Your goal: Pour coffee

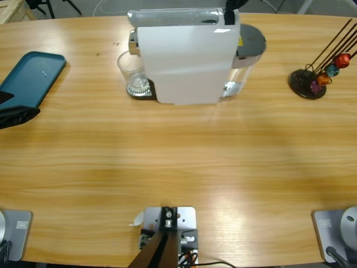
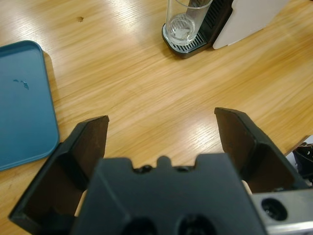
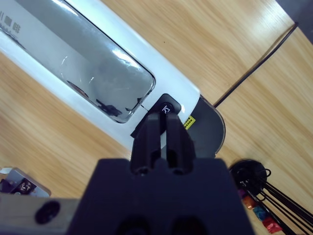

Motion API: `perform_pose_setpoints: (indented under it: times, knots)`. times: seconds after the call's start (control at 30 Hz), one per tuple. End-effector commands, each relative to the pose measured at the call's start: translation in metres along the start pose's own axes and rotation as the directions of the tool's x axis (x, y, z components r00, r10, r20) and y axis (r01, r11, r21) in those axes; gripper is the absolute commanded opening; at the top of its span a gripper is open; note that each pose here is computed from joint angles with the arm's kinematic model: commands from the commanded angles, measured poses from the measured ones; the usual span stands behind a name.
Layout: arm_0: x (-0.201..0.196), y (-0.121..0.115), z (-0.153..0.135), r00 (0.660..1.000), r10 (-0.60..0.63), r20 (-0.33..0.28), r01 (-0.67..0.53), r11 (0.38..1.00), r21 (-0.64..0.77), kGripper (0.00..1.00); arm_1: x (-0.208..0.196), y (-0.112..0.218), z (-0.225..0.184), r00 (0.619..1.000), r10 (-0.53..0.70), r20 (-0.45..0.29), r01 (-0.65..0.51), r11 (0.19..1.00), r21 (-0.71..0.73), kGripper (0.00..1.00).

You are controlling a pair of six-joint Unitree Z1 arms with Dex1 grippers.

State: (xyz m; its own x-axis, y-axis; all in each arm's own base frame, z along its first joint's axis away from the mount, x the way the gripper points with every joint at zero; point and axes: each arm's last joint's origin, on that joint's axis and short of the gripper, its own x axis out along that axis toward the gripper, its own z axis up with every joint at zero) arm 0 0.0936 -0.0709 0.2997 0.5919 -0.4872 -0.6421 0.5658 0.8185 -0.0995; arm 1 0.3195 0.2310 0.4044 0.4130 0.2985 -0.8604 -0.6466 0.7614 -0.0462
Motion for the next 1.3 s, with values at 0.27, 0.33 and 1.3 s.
perform_pose_setpoints:
  times: [0.27, 0.33, 1.3]
  knots:
    - [0.002, 0.001, -0.01, 1.0, 0.005, -0.014, -0.005, 1.0, 0.0, 0.931, 0.068, 0.008, -0.012, 0.981, 0.065, -0.185, -0.069, 0.998, -0.014, 0.0]
    - [0.002, 0.001, -0.009, 1.0, 0.005, -0.014, -0.005, 1.0, 0.0, 0.931, 0.07, 0.008, -0.015, 0.98, 0.065, -0.188, -0.069, 0.998, -0.014, 0.0]
    - [0.0, 0.001, -0.01, 1.0, 0.003, -0.006, -0.003, 1.0, 0.004, 0.954, -0.103, 0.007, -0.019, 0.991, -0.004, 0.132, 0.008, 1.0, -0.024, 0.413]
